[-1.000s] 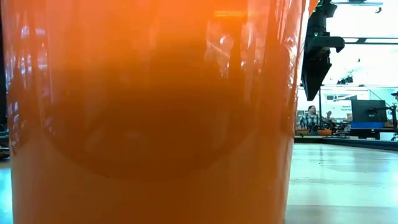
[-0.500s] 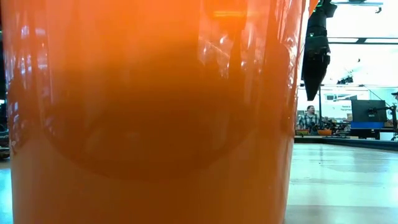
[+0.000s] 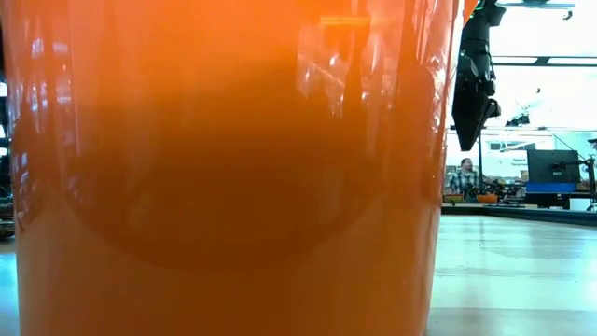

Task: Organize candy in baskets
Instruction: Put the dark brown chocolate bar into the dark purple bucket

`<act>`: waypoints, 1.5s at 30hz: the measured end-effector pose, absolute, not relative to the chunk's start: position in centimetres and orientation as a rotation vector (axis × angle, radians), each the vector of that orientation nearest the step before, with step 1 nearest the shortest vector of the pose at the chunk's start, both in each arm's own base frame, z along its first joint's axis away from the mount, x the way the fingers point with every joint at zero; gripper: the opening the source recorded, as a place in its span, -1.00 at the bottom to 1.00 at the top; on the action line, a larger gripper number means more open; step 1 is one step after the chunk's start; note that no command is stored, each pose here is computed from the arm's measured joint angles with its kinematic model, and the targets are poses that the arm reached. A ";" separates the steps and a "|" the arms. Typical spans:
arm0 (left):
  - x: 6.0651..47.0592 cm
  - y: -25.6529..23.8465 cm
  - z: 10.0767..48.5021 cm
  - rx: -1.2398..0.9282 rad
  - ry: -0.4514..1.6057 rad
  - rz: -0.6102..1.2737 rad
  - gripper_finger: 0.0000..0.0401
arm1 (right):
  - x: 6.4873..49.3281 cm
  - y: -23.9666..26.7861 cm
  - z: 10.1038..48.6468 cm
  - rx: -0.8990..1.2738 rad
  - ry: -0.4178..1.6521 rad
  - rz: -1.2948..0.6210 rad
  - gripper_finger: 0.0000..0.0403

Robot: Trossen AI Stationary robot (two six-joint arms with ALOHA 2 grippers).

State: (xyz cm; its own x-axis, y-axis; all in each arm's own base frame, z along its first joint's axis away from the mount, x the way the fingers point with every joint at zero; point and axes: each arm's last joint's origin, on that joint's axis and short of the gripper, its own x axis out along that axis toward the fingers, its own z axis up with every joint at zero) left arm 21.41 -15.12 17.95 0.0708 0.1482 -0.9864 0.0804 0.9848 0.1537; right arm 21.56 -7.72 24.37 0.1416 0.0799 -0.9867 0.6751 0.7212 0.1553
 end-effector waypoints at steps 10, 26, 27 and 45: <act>22.1 -15.9 17.2 0.090 1.488 0.030 -0.29 | 21.6 -7.7 24.4 0.630 1.392 -0.432 -1.00; 21.5 -15.8 14.9 0.151 1.422 -0.052 -0.29 | 21.6 -7.7 24.4 0.653 1.386 -0.452 -1.00; 21.5 -15.8 14.8 0.146 1.415 -0.056 -0.29 | 21.6 -7.7 24.4 0.653 1.386 -0.452 -1.00; 20.9 -15.0 12.5 0.098 1.343 -0.046 -0.43 | 21.6 -7.7 24.4 0.677 1.381 -0.473 -1.00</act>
State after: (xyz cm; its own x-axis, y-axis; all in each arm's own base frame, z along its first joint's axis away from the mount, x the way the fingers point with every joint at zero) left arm 20.86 -15.02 12.52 0.2252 0.0225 -0.9740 0.0898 0.9950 0.0438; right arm 21.59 -7.71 24.38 0.1451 0.0810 -0.9861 0.6687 0.7265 0.1581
